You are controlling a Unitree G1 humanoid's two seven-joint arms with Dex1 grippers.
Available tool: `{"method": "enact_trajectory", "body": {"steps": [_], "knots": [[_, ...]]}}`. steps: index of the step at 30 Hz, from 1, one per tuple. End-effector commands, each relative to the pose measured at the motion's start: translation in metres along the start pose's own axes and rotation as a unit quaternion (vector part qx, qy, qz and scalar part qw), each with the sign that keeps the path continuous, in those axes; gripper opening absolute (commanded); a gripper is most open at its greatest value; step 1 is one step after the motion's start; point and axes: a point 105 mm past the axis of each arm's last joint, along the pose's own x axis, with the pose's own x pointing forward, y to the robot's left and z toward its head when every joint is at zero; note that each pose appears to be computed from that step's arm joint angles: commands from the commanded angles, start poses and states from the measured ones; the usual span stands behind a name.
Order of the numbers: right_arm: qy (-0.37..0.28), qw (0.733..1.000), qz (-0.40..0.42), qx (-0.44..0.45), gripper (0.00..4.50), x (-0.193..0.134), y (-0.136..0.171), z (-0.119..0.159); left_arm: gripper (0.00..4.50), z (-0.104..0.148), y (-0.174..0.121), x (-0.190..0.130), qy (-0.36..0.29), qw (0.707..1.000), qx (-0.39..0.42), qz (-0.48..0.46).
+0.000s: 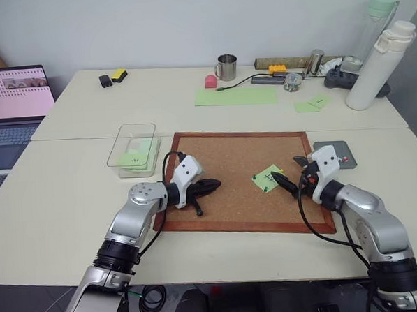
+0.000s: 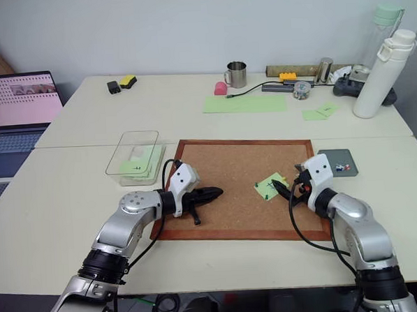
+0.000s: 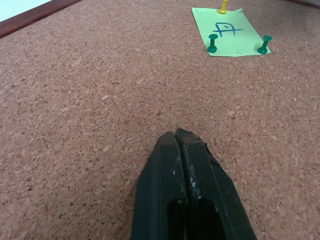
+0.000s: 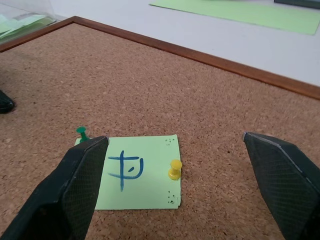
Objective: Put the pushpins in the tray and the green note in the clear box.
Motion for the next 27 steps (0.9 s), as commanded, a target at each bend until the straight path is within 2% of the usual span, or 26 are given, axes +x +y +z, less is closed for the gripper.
{"method": "enact_trajectory", "body": {"steps": [1,2,3,5,6,10,22,23,27], "knots": [[-0.023,1.0,0.001,0.0,4.5,0.005,-0.001,0.008,0.02,-0.011,-0.005,0.001,0.02,1.0,-0.007,-0.012],[-0.023,1.0,0.001,0.003,4.5,0.006,-0.001,0.007,0.02,-0.01,-0.004,0.001,0.017,1.0,-0.006,-0.007],[-0.023,1.0,0.001,0.005,4.15,0.008,-0.002,0.006,0.0,-0.009,-0.003,0.001,0.016,1.0,-0.005,-0.005],[-0.023,1.0,0.0,0.005,3.86,0.01,-0.003,0.005,0.0,-0.007,-0.001,0.001,0.014,1.0,-0.004,-0.002],[-0.024,1.0,-0.001,0.005,3.51,0.011,-0.003,0.005,0.0,-0.006,-0.001,0.001,0.013,1.0,-0.004,-0.002],[-0.023,1.0,0.002,0.006,2.58,0.014,-0.003,0.003,0.0,-0.004,0.0,0.0,0.011,1.0,-0.003,-0.001],[-0.037,0.999,0.003,0.003,0.15,0.017,-0.002,0.007,0.0,0.0,0.006,-0.002,0.009,1.0,0.0,0.013],[-0.045,0.999,0.001,0.001,0.01,0.016,-0.003,0.01,0.0,0.0,0.007,-0.002,0.009,1.0,0.0,0.015],[-0.078,0.997,0.011,-0.006,0.01,0.012,0.0,0.023,0.0,-0.001,0.008,-0.002,0.013,1.0,0.002,0.019]]}}
